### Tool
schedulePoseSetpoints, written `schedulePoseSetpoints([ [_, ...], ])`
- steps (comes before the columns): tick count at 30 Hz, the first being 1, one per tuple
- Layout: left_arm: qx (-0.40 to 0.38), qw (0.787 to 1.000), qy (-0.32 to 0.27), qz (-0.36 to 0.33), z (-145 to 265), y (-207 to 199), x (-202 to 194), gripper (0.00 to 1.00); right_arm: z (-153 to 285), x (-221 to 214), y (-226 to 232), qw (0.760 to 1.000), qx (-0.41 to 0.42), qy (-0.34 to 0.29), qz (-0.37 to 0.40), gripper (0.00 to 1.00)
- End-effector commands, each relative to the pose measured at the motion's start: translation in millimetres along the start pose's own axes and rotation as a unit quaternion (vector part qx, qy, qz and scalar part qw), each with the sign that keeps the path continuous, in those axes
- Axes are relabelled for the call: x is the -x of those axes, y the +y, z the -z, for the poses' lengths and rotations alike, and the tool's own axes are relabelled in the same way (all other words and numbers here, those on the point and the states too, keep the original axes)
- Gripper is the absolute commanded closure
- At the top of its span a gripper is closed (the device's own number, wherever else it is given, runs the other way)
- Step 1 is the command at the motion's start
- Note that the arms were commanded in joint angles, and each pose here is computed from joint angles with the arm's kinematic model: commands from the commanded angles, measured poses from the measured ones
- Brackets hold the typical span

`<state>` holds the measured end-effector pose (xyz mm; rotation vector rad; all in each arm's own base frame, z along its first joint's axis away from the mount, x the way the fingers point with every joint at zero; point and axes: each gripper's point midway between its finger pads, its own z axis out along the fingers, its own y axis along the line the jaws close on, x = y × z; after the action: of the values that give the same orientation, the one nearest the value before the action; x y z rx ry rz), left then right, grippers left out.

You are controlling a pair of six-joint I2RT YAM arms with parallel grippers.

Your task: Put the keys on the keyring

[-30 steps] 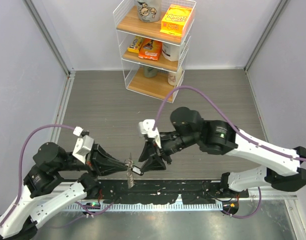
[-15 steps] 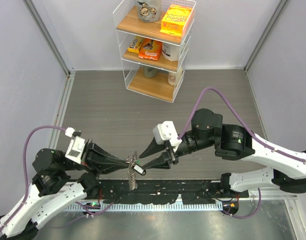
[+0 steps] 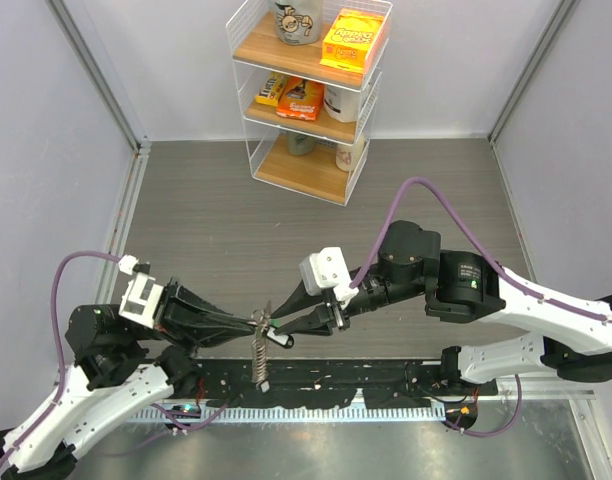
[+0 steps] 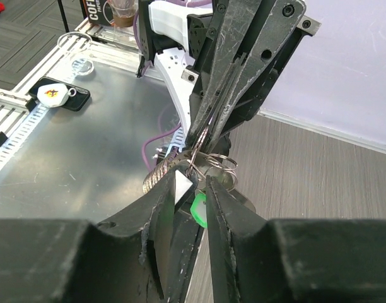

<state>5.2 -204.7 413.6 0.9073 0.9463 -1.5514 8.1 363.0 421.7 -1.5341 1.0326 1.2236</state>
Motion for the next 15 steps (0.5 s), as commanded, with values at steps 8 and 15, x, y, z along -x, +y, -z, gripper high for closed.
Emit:
schedulePoseSetpoints([
  [8,-0.011,0.998,-0.048,-0.032,0.8,-10.5,25.2,1.0,2.4,40.7,-4.8,0.998,-0.014,-0.058,0.024,0.69],
  [15,-0.011,0.998,-0.05,-0.032,1.4,-10.5,25.0,1.0,-1.9,47.3,-6.4,0.998,-0.014,-0.066,0.02,0.7],
])
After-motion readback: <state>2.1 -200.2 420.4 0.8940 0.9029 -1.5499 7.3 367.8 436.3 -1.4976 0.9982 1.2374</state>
